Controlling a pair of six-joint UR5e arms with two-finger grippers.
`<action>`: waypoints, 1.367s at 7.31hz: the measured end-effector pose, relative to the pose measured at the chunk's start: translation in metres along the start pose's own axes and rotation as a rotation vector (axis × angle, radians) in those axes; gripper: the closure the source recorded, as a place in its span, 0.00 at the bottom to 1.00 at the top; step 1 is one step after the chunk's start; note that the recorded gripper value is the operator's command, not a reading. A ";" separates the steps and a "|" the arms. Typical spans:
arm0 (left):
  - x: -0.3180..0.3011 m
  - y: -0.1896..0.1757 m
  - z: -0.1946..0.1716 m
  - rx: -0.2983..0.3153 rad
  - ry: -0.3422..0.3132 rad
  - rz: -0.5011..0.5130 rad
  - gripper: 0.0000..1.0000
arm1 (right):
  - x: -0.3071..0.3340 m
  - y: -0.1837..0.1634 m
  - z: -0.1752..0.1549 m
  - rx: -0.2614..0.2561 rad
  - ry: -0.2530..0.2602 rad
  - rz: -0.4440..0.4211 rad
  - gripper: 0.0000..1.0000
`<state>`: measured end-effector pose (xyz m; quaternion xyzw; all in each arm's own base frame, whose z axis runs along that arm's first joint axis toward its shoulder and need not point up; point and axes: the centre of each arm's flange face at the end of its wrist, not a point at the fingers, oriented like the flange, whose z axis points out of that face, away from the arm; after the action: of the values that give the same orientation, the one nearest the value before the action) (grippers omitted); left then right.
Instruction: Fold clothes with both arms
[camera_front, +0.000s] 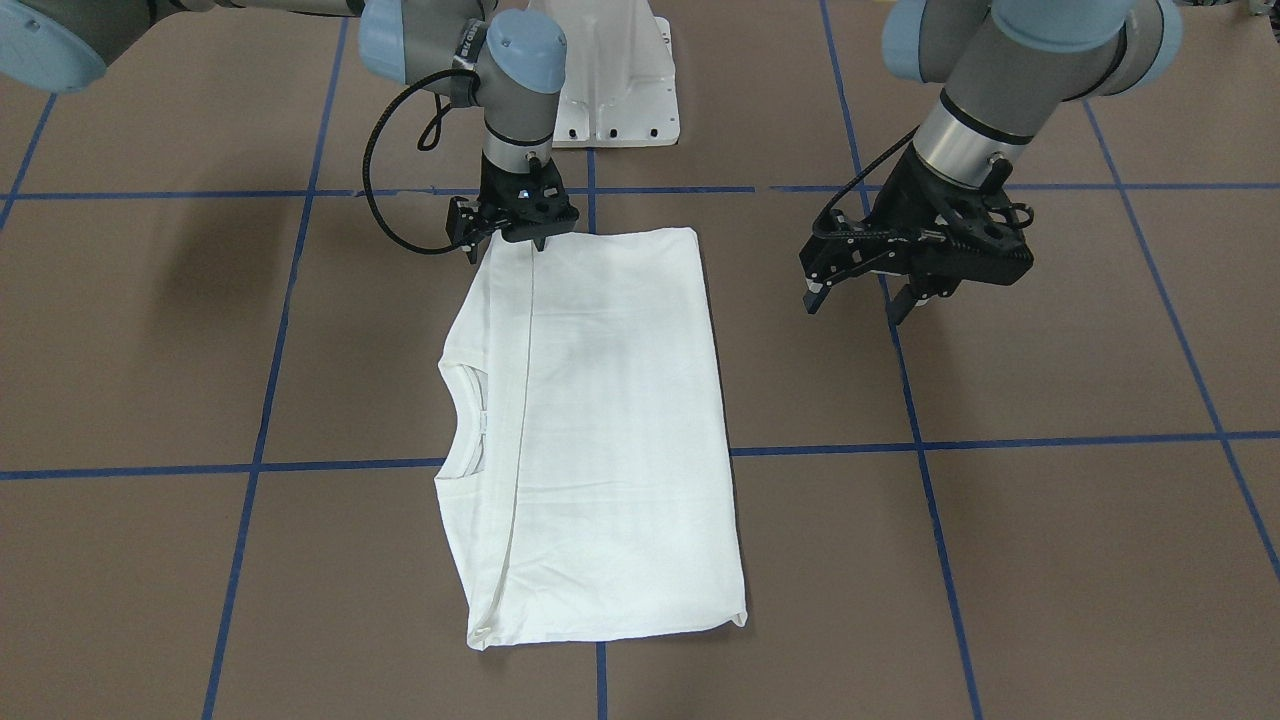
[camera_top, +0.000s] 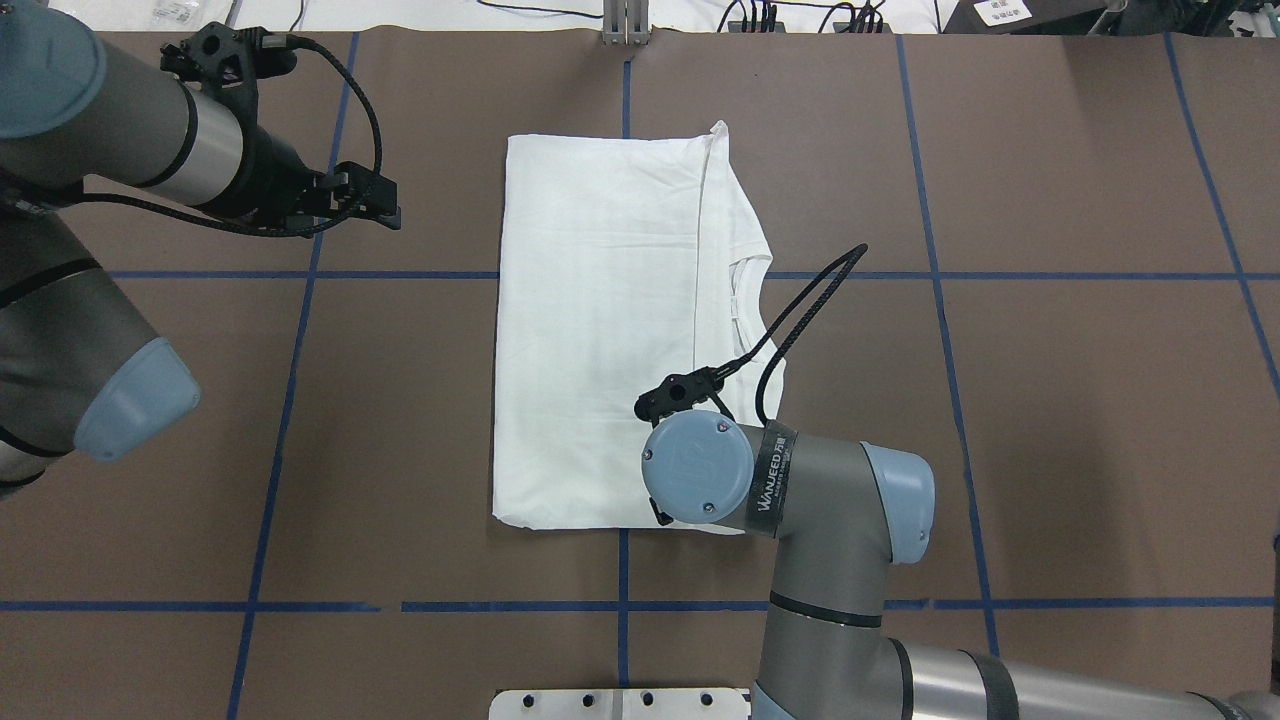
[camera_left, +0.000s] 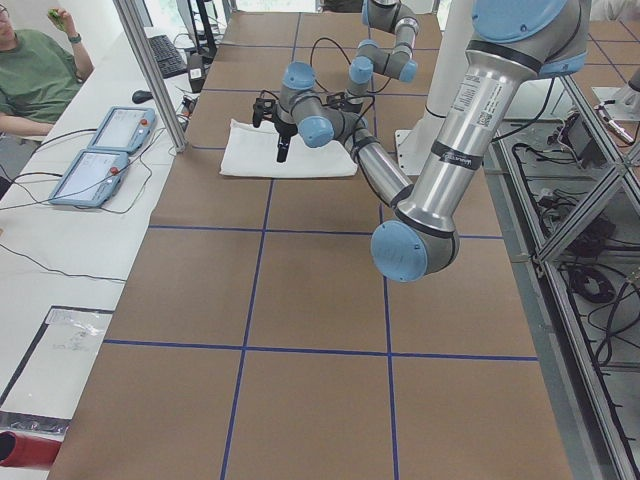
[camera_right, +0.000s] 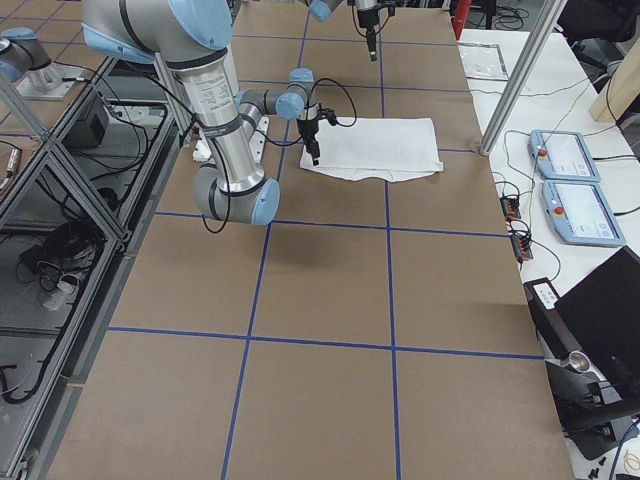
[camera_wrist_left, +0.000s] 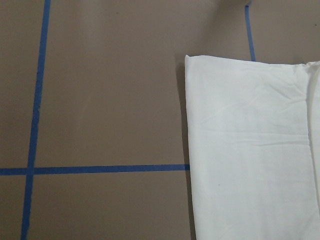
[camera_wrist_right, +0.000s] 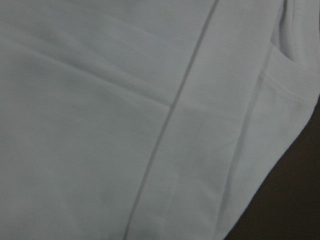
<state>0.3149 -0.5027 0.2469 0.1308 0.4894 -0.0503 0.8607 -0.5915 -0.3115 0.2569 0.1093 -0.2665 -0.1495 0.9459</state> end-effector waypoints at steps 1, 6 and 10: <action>0.000 0.000 0.000 -0.001 0.000 0.000 0.00 | 0.000 0.001 0.001 -0.002 0.000 -0.002 0.00; 0.000 0.001 0.001 -0.003 0.000 -0.002 0.00 | 0.006 0.005 0.008 -0.012 0.017 -0.019 0.00; 0.002 0.001 0.002 -0.005 0.002 0.000 0.00 | 0.062 0.015 0.004 0.000 0.030 -0.057 0.00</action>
<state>0.3179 -0.5019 0.2460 0.1287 0.4905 -0.0491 0.8605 -0.5403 -0.3188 0.2940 0.1191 -0.2494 -0.1745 0.9451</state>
